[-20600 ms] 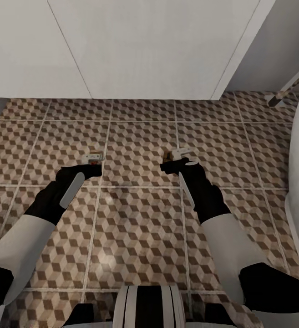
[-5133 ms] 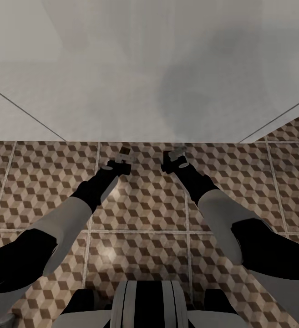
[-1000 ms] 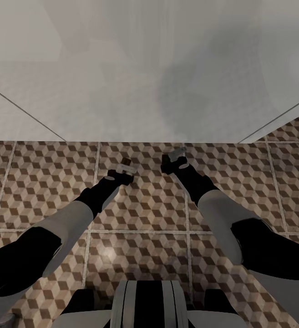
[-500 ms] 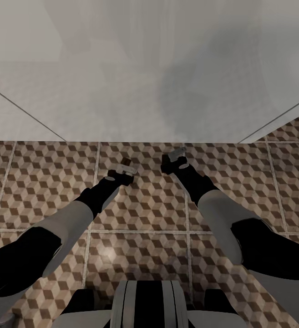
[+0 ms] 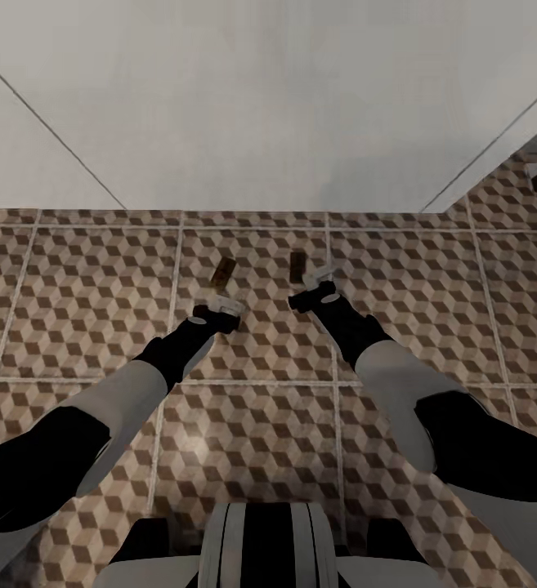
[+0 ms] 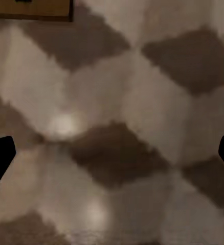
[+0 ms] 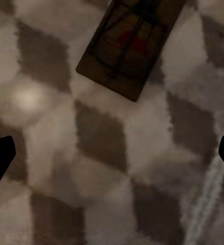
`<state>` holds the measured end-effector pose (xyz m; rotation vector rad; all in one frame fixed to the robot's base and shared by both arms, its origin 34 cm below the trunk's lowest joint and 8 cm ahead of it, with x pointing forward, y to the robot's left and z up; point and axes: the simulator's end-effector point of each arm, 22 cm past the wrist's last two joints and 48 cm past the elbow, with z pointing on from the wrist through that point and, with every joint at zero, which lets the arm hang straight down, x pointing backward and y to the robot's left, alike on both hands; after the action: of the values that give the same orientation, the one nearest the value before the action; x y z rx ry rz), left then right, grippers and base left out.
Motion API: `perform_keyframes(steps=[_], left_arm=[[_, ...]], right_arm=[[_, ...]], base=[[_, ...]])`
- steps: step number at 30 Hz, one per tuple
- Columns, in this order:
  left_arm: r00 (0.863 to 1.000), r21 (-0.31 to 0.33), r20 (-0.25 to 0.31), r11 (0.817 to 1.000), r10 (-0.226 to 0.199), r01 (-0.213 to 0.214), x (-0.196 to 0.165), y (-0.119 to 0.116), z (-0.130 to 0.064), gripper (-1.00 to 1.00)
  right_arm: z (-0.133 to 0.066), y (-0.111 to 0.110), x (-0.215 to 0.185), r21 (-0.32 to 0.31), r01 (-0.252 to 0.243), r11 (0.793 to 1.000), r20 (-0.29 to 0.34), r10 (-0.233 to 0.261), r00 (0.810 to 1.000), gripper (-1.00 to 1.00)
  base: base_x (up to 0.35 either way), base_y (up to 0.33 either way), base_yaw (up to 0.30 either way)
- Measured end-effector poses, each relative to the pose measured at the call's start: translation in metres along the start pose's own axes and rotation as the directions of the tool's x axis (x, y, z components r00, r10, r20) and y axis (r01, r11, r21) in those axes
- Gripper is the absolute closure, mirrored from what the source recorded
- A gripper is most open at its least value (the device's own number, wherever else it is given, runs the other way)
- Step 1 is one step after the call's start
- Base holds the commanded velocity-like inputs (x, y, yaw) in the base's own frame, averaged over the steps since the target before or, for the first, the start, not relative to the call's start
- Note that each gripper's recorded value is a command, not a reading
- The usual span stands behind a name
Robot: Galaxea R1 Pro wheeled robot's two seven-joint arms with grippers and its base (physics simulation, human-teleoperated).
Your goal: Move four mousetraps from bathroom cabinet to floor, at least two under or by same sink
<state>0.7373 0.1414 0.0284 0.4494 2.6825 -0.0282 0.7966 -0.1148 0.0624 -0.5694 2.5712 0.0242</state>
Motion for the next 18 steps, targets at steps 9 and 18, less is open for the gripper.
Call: perform_keyframes(steps=[9, 18], left_arm=[[1.000, 0.000, 0.000, 1.000, 0.000, 0.000, 0.0002, 0.0000, 0.0000, -1.00], [1.000, -0.001, -0.002, 1.000, -0.001, 0.001, 0.0011, 0.0010, 0.0002, -1.00]], right_arm=[[0.0002, 0.0003, 0.0012, 0.000, 0.001, 1.000, -0.002, -0.001, 1.000, -1.00], [0.0002, 0.0003, 0.0007, 0.000, 0.002, 1.000, 0.000, -0.002, 1.000, -1.00]], base=[[-0.333, 0.000, 0.000], [-0.335, 0.000, 0.000]])
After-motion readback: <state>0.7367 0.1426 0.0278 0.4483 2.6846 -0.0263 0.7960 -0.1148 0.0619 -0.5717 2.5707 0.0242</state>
